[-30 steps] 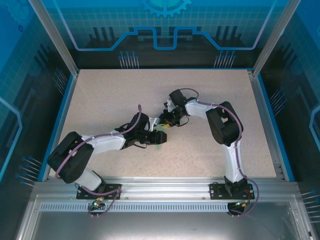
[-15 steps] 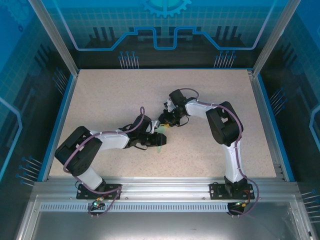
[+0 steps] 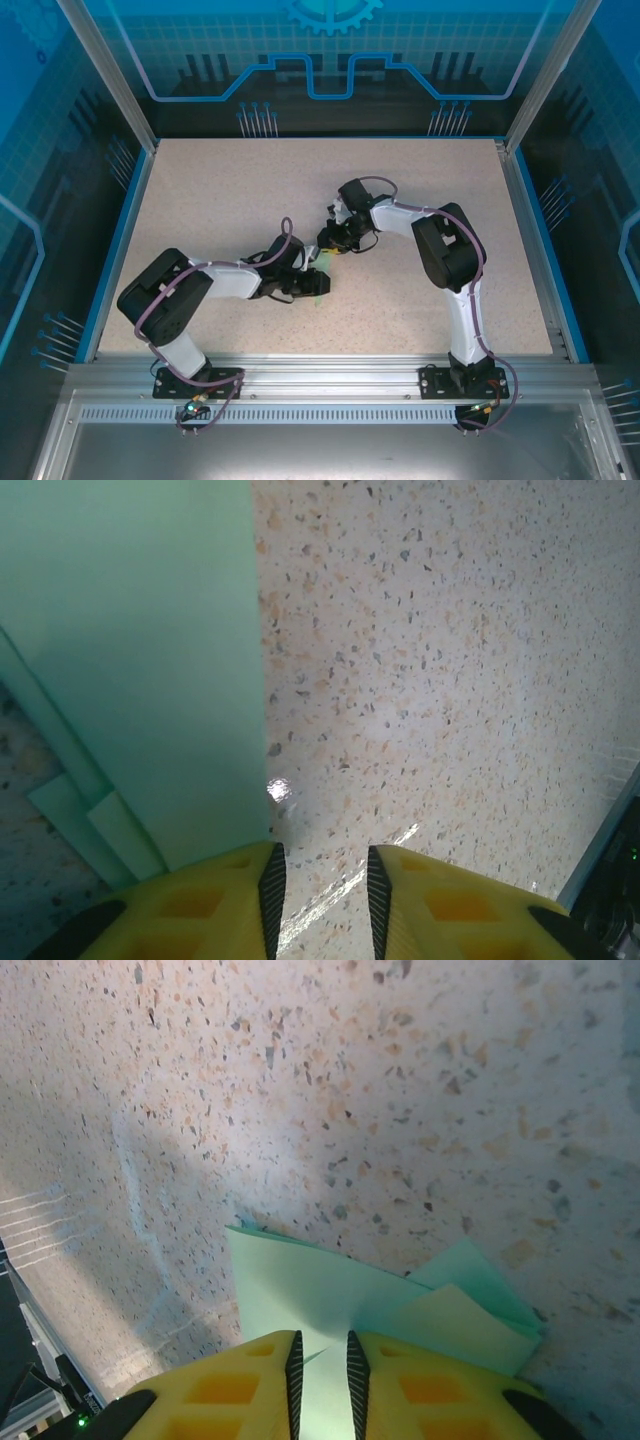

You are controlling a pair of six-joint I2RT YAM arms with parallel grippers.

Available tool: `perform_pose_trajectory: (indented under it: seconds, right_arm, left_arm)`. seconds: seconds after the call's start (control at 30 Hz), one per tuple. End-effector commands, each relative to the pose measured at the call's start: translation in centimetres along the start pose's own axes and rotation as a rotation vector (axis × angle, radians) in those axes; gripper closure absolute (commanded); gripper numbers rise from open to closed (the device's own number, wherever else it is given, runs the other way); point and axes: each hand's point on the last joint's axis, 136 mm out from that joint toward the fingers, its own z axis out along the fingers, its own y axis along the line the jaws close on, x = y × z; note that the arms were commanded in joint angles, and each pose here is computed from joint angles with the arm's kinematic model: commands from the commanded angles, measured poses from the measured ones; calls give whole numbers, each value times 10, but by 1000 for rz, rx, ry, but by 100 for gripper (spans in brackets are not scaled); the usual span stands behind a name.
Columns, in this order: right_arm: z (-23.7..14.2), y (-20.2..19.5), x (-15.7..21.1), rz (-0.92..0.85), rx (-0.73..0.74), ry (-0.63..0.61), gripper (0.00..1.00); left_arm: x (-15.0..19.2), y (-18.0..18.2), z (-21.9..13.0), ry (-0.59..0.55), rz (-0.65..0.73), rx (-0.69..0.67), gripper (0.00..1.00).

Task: Fold a paper plane with a square sheet of paper (fold left side to right side)
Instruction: Fold the wing for the fifth time at the center of the table.

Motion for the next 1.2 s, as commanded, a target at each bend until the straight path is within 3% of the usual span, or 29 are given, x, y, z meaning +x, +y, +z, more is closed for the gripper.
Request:
perform_pose_trajectory:
  seconds: [0.0, 0.17, 0.3, 0.6, 1.03, 1.17]
  right_arm:
    - [-20, 9, 2, -34, -24, -23, 81]
    - [-58, 24, 14, -93, -48, -64, 86]
    - [-66, 21, 43, -96, -64, -41, 87]
    - [-29, 21, 81, -42, -122, 38, 87]
    - [3, 22, 79, -40, -100, 87, 86]
    - [8, 10, 73, -36, -30, 87, 86]
  left_arm:
    - [39, 33, 6, 96, -58, -102, 72]
    - [46, 42, 6, 93, -80, -122, 82]
    - [46, 44, 5, 88, -82, -133, 85]
    - [51, 51, 5, 89, -89, -161, 90]
    - [51, 51, 5, 90, -82, -170, 92]
    - [52, 52, 5, 93, -80, -176, 93]
